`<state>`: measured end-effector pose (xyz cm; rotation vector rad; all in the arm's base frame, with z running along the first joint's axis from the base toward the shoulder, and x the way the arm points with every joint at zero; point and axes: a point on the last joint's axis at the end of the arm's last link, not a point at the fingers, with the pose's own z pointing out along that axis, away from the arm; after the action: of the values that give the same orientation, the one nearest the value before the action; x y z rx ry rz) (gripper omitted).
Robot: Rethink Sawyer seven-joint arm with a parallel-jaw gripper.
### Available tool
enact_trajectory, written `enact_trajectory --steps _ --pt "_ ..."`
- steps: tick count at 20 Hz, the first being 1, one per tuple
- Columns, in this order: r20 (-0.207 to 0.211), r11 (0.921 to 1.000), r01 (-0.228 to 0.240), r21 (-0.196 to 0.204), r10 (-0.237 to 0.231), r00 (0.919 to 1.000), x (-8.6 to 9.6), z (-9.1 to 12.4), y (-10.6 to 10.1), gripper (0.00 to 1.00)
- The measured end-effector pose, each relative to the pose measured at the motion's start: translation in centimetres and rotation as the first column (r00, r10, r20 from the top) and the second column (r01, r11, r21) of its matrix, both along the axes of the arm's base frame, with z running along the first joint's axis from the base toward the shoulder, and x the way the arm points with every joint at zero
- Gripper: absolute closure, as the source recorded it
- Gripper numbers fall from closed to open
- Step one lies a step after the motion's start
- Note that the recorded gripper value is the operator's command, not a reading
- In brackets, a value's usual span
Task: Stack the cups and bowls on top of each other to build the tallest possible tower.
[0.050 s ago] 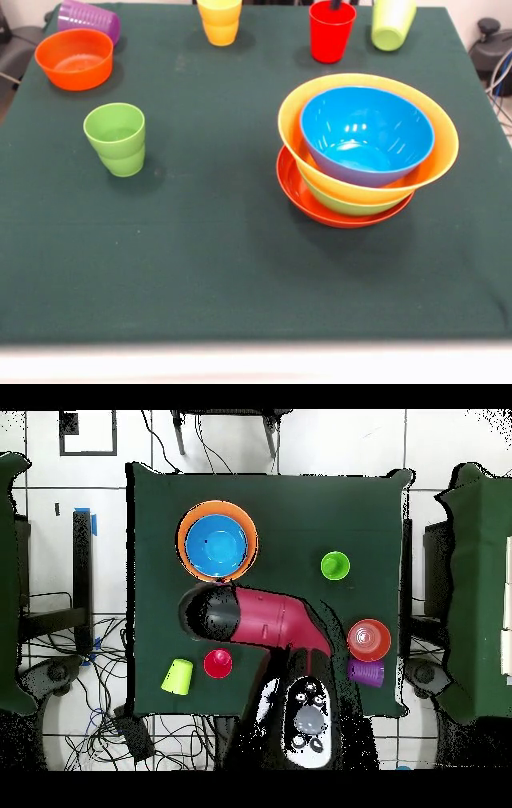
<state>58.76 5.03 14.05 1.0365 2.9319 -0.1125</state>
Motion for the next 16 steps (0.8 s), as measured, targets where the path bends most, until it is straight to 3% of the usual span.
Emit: enact_trajectory --steps 9,16 --pt "-0.021 0.9988 0.026 -0.042 -0.027 0.9994 -3.1 -1.0 -6.2 0.00" --pt "-0.026 0.9984 -0.012 -0.055 0.010 0.9996 -3.9 -2.0 -6.3 0.00"
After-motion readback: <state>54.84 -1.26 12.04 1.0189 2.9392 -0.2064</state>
